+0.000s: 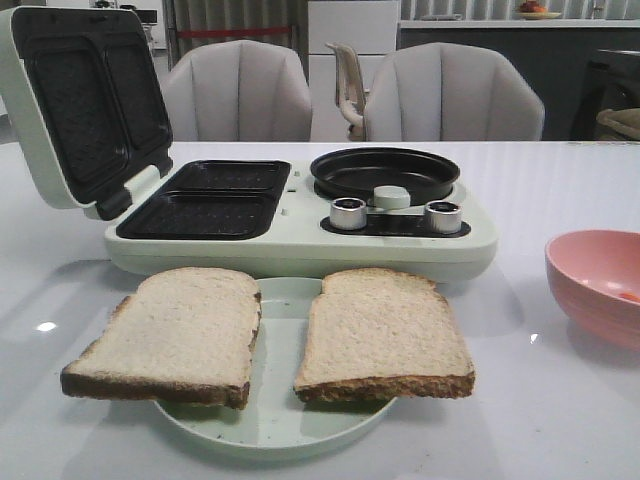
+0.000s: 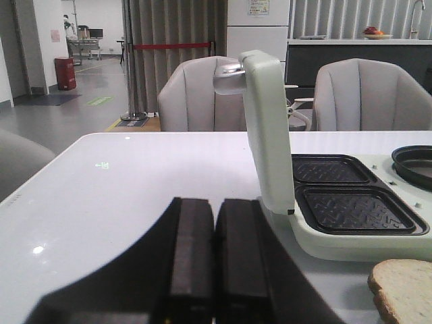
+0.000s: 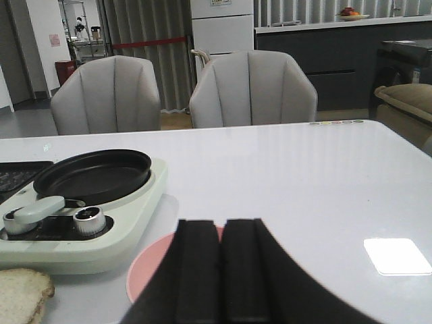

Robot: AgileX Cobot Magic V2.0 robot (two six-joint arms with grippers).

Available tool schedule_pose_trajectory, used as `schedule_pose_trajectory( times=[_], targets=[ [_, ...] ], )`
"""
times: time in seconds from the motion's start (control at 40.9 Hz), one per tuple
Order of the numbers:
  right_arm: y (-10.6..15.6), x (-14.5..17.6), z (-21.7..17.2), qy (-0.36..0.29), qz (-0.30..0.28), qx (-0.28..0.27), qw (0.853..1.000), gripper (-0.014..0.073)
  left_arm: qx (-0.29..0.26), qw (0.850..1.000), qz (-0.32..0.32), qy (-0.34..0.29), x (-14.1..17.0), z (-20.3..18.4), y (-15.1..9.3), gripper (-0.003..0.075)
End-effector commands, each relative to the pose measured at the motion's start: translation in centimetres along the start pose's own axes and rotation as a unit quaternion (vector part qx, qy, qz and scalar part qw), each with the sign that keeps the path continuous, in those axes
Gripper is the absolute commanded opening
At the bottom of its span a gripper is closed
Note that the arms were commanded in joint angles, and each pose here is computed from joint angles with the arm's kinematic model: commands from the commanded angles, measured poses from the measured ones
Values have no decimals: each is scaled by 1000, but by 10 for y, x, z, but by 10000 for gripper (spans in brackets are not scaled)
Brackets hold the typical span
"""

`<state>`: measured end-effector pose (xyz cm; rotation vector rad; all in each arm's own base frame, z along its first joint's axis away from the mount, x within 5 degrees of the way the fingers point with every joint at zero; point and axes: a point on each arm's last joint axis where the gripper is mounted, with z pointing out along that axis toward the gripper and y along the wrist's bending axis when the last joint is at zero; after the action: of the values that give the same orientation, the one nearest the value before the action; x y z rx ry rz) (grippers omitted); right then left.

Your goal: Make breakfast with bread and shrimp

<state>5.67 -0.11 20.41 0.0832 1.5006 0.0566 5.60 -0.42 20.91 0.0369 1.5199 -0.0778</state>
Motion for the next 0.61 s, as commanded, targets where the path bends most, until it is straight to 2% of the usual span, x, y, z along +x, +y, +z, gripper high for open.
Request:
schedule_pose_trajectory(
  times=[0.0,0.147,0.293,0.391,0.587],
  targets=[
    [1,-15,-3,-64,-4,-1,998,35,0,999,-8,-52,-7,-2,0,101],
    [1,-16,-3,-69,-7,-1,998,35,0,999,-8,-52,-7,-2,0,101],
    [1,-21,-4,-72,-6,-1,997,35,-1,996,-17,-91,-17,-4,1,101],
    [3,-35,-6,-76,-6,-3,997,35,-1,992,-17,-122,-35,-7,0,101],
    [7,-82,-15,-94,-18,-5,995,35,1,984,7,-179,-94,-19,-2,101]
  ],
)
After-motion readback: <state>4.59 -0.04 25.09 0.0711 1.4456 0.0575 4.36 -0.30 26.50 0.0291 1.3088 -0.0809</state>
